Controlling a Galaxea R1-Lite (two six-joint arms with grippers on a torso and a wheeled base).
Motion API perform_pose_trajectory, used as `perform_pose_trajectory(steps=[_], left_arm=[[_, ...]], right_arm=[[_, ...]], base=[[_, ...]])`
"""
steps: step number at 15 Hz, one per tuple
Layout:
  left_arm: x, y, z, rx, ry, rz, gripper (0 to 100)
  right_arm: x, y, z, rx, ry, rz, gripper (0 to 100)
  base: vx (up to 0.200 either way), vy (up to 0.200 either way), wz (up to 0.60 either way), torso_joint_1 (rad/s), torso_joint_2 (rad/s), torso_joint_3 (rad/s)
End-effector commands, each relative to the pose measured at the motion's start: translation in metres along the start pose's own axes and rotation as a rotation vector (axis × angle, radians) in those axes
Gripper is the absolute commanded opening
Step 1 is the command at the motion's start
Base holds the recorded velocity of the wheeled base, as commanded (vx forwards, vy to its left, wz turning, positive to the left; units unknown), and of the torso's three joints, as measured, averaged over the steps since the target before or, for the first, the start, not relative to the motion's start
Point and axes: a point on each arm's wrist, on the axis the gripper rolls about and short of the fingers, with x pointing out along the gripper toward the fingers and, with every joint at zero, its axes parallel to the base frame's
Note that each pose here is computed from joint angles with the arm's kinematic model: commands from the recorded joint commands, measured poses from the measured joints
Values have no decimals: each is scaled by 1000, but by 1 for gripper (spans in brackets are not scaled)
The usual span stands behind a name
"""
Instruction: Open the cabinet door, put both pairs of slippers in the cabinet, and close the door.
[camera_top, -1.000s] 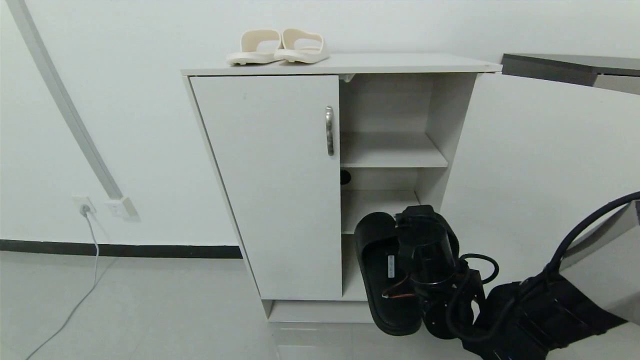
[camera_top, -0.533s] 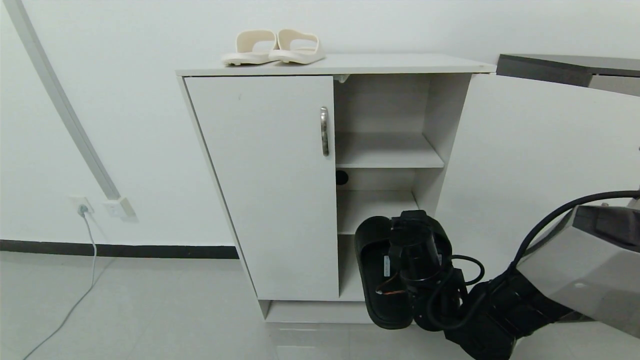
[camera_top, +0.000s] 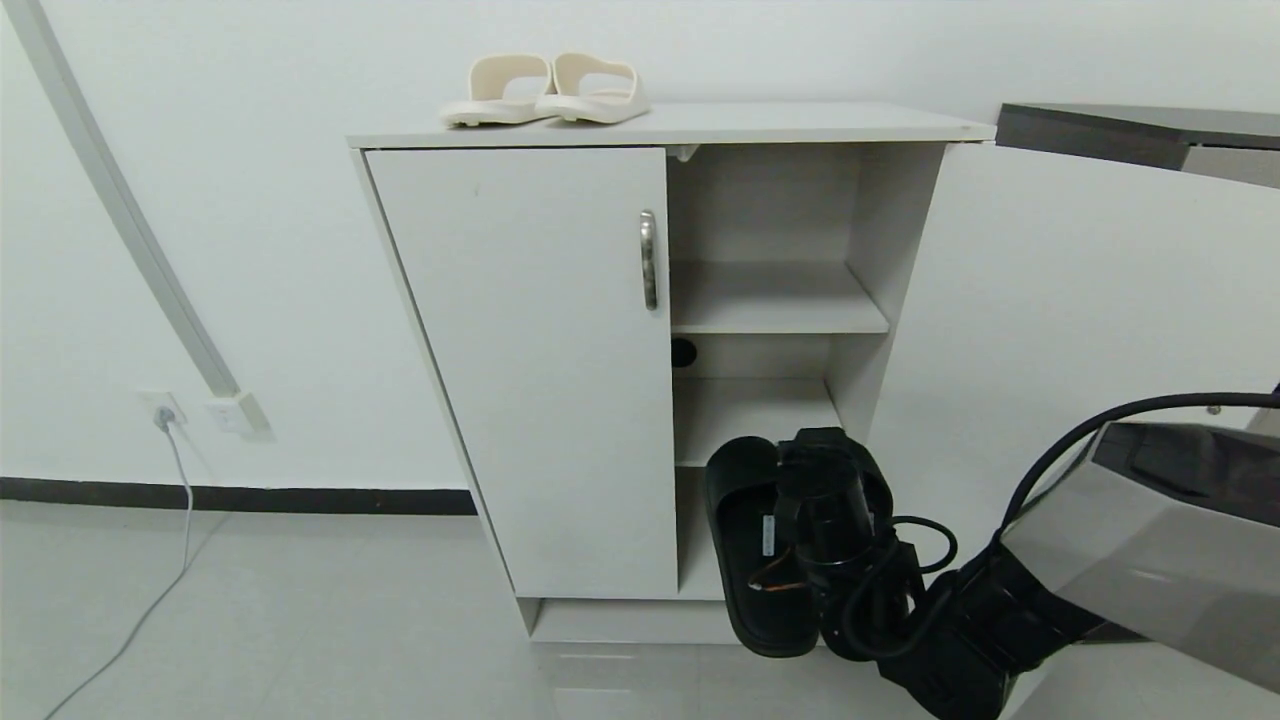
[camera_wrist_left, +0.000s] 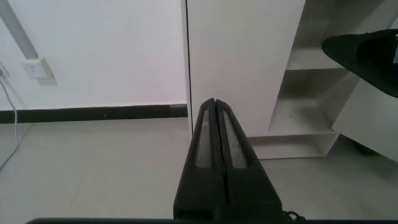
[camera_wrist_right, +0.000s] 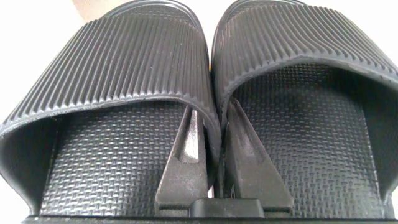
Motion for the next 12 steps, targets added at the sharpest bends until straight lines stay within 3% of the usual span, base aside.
perform_pose_trajectory(steps=[1, 12], left_arm=[[0, 0, 0, 0, 2, -1, 0], [0, 0, 0, 1, 2, -1, 0]], right_arm=[[6, 0, -7, -1, 6, 2, 0], [12, 4, -10, 12, -24, 39, 0]], base=[[0, 0, 0, -7, 2, -149], [0, 0, 0, 1, 3, -190]])
